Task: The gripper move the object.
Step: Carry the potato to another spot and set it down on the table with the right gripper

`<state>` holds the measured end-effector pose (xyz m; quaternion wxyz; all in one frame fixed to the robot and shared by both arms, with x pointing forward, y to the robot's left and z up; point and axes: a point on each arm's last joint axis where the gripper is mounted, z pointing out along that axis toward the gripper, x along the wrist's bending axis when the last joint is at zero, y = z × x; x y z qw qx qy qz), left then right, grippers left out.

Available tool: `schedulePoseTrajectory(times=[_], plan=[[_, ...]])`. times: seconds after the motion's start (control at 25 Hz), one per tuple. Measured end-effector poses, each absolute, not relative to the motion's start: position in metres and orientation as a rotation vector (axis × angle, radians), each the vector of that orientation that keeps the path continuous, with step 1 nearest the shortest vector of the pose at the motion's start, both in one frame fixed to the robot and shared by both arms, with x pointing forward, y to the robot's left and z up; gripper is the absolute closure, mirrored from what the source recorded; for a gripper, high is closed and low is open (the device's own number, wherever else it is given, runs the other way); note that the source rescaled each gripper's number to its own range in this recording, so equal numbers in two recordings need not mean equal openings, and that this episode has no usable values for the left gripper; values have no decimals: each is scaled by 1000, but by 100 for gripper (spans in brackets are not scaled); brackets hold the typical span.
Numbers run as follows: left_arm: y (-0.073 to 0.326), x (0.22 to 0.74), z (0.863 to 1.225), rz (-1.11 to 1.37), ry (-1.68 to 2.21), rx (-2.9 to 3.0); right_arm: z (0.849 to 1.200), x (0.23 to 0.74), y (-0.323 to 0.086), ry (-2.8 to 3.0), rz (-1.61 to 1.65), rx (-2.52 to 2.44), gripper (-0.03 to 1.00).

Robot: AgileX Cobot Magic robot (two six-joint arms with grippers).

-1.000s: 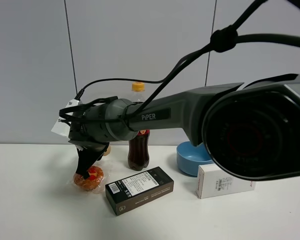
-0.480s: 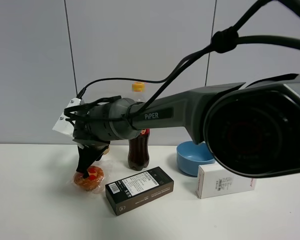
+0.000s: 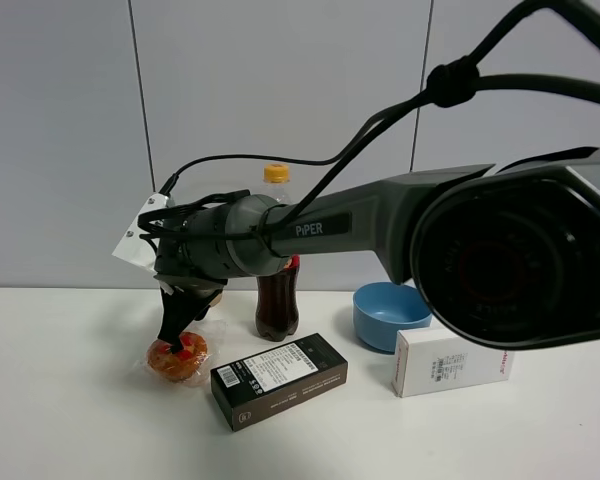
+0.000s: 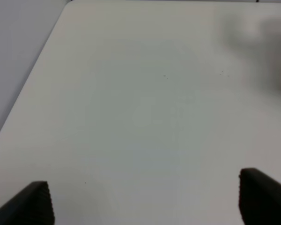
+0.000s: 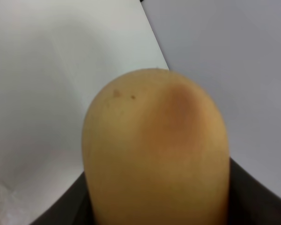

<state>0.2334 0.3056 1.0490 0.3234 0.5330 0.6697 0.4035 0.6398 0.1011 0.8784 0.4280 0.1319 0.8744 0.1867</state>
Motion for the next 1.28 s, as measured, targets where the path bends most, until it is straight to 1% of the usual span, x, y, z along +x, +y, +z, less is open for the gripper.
schedulePoseTrajectory(times=[0.08,0.2,0.24,0.52,0.92,1.0,1.16,1.28], plan=[[306,233,1049,1059,1757,1399,878,640,101,2184,467,330,67],[306,233,1049,1059,1757,1399,878,640,101,2184,466,331,57],[306,233,1049,1059,1757,1399,878,640,101,2184,466,331,56],[306,233,1049,1059,1757,1399,877,640,99,2192,459,367,52],[306,233,1049,1059,1757,1399,877,639,99,2195,450,379,51],[306,233,1049,1059,1757,1399,877,638,100,2195,450,378,49],[306,233,1049,1059,1757,1399,877,638,99,2194,444,389,36],[306,233,1049,1059,1757,1399,876,638,98,2192,429,411,31]])
